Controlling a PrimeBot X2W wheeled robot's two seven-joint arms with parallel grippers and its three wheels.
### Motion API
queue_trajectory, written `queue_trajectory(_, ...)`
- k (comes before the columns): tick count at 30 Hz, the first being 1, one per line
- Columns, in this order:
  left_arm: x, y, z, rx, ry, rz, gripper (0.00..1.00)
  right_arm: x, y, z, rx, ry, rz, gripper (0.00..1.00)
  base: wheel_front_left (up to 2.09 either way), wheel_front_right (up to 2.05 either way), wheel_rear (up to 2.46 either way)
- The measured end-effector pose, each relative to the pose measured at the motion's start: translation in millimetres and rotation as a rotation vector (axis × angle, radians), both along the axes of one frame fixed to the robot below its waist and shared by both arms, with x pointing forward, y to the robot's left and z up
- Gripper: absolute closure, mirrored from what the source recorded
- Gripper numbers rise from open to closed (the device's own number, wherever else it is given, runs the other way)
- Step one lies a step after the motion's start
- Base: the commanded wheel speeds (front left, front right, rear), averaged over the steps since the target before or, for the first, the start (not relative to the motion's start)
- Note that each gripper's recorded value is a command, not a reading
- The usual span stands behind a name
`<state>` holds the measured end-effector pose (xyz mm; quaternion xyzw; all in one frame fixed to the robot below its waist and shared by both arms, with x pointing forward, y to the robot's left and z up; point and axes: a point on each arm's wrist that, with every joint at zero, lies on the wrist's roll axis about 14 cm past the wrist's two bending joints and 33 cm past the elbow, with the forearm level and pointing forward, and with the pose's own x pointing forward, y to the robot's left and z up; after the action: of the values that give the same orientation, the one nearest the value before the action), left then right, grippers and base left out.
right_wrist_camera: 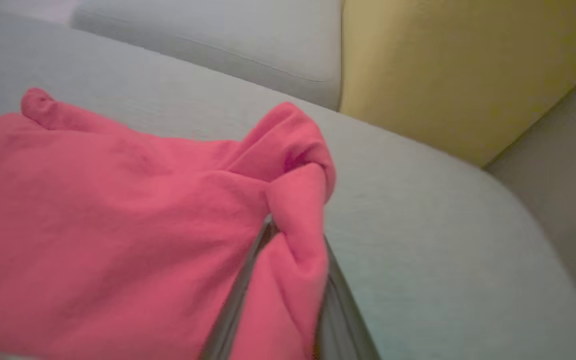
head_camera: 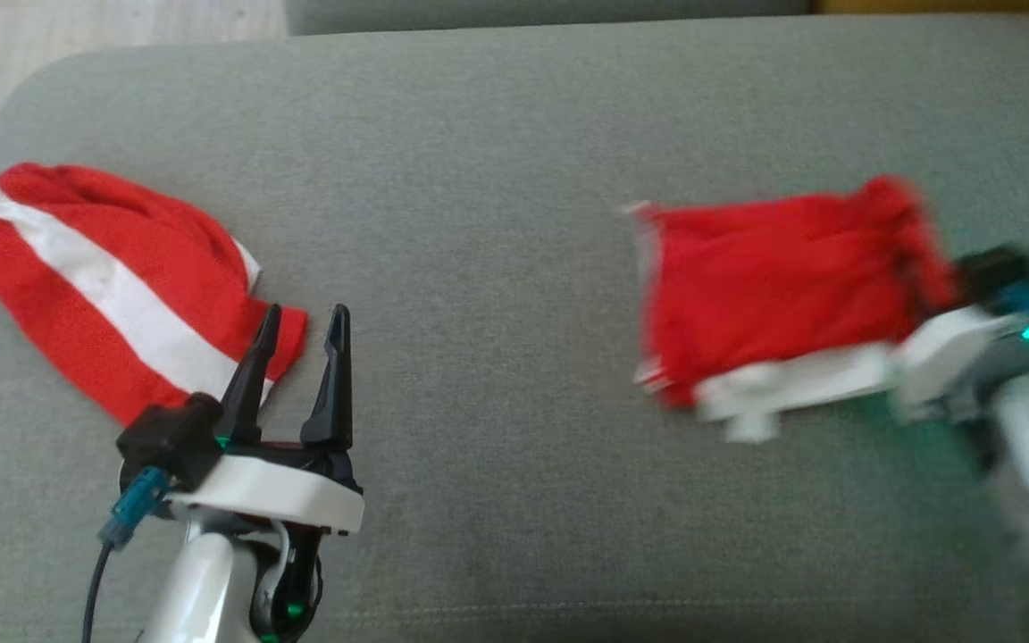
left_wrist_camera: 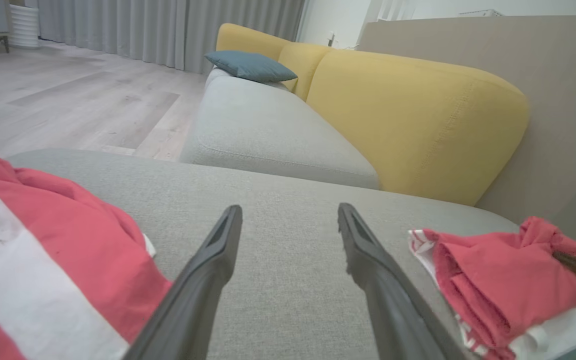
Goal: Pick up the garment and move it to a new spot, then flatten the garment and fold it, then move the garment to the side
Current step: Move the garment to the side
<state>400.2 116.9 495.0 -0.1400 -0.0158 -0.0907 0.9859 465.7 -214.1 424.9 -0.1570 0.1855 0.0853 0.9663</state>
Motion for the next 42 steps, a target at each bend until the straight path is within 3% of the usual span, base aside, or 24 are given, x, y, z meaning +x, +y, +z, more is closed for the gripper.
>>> queue_trajectory(3,4,-5,-4,-0.003,0.009,-0.014,0.00,7,-58,13,-0.142,0.002,-0.068,1.00,0.00,0.00,0.00)
queue_trajectory(7,12,-9,-4,-0.008,0.003,-0.025,0.00,14,-89,20,-0.206,0.001,-0.126,1.00,0.00,0.00,0.00)
queue_trajectory(16,18,-2,-17,-0.014,0.036,-0.011,0.00,33,-115,44,-0.304,-0.062,-0.198,1.00,0.00,0.00,0.00)
queue_trajectory(27,24,-1,-21,-0.013,0.042,-0.012,0.00,39,-104,50,-0.290,-0.105,-0.199,1.00,0.00,0.00,0.00)
queue_trajectory(29,26,-1,-18,-0.013,0.033,-0.014,0.00,39,-104,53,-0.274,-0.117,-0.207,0.25,0.00,0.00,0.00)
queue_trajectory(30,27,-2,-17,-0.013,0.030,-0.015,0.00,39,-103,55,-0.256,-0.125,-0.214,0.00,0.00,0.00,0.00)
queue_trajectory(42,18,-2,8,-0.015,-0.030,-0.015,0.00,32,-61,87,-0.126,-0.251,-0.163,0.00,0.00,0.00,0.00)
